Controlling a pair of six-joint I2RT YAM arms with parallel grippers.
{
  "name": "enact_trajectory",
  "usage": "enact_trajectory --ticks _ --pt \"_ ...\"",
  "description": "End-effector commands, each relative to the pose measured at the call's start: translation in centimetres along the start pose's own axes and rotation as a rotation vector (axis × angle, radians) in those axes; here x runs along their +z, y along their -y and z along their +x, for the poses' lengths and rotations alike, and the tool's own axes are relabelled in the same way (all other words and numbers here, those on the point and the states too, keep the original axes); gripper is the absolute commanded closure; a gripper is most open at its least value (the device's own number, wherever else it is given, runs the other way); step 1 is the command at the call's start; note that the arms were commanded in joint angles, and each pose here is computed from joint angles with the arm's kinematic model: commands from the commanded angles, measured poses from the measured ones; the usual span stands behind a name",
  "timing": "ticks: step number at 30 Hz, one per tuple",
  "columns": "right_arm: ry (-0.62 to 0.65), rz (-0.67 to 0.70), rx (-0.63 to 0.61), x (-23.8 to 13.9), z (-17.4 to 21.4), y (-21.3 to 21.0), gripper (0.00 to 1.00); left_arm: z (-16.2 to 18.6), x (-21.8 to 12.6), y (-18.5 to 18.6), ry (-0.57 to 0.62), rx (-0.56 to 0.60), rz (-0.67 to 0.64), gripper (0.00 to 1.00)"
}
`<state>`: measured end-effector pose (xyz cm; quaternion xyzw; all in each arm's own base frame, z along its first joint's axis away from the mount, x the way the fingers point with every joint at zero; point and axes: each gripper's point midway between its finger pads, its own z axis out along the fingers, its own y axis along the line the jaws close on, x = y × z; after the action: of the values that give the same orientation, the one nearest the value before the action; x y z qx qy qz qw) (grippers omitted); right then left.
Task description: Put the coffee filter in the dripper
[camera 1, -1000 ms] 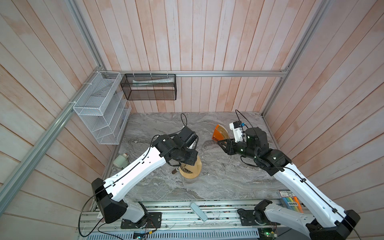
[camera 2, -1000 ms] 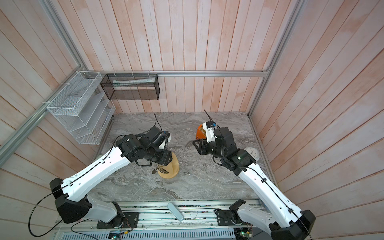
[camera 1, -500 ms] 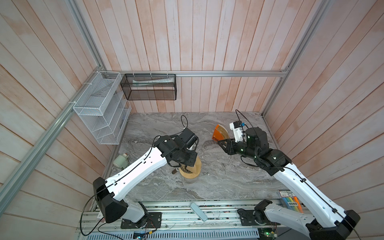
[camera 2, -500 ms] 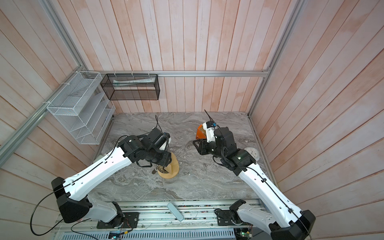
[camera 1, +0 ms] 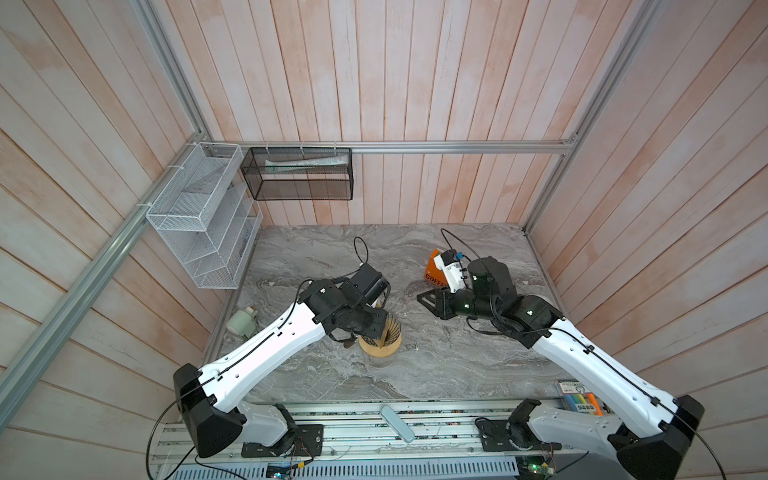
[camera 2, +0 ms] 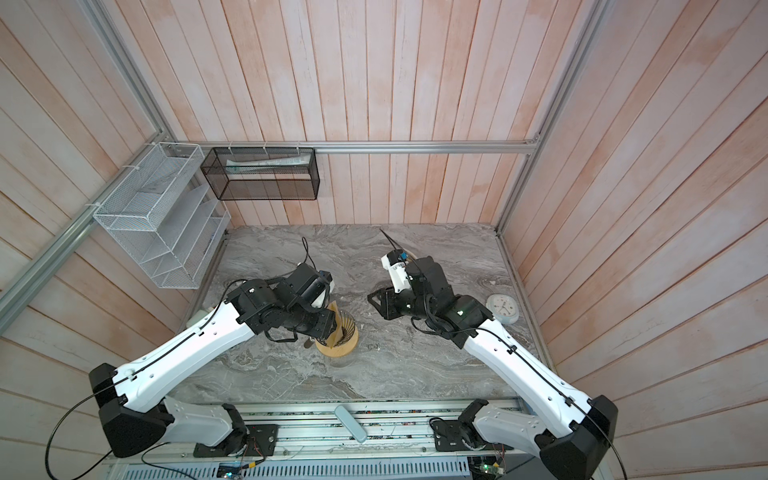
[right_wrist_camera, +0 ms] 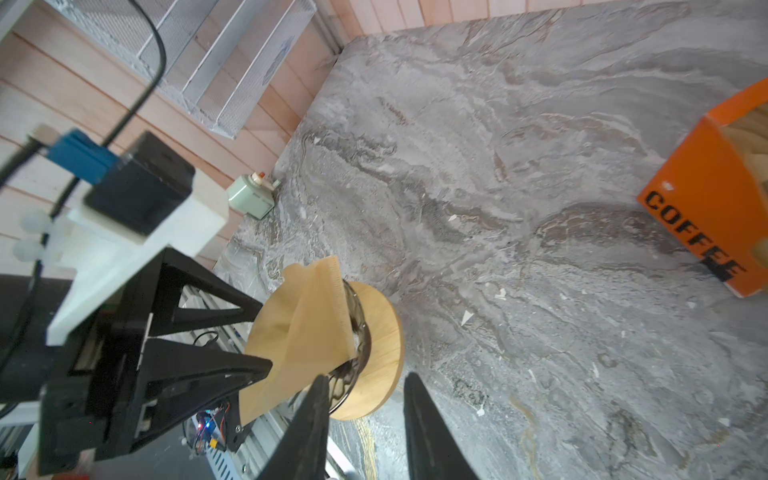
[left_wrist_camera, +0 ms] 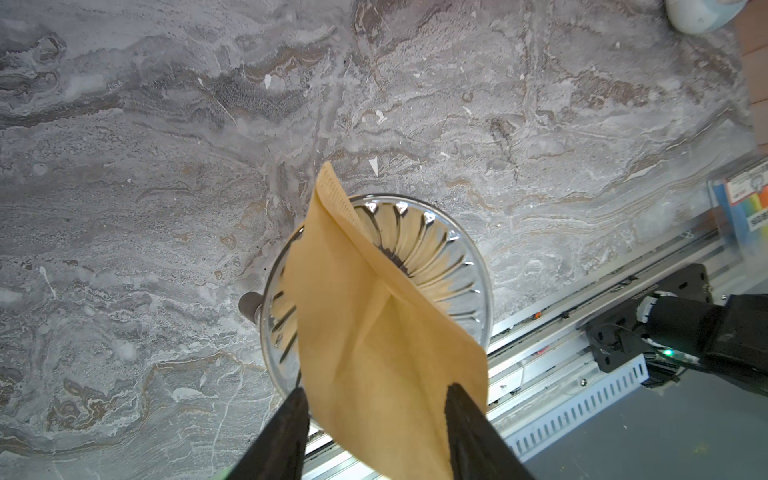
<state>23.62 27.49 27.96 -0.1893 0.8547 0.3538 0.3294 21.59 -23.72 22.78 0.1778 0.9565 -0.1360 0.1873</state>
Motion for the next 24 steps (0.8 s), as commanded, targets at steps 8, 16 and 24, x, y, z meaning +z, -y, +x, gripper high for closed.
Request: enact_trajectory --ticks 8,16,24 --pt "-0.132 0.057 -0.148 2.3 2.6 -3.1 0.69 0.3 -0.9 -2.1 0.047 -0.057 -0.033 0.46" --pt "-0.155 0.075 -0.189 3.9 3.0 -4.2 0.69 1.2 -0.4 -3.3 0.048 -0.091 -0.033 0.47" --pt "-0.174 0.105 -0.187 5.3 3.1 -3.7 0.71 0.5 -0.2 -4.0 0.085 -0.105 -0.023 0.48"
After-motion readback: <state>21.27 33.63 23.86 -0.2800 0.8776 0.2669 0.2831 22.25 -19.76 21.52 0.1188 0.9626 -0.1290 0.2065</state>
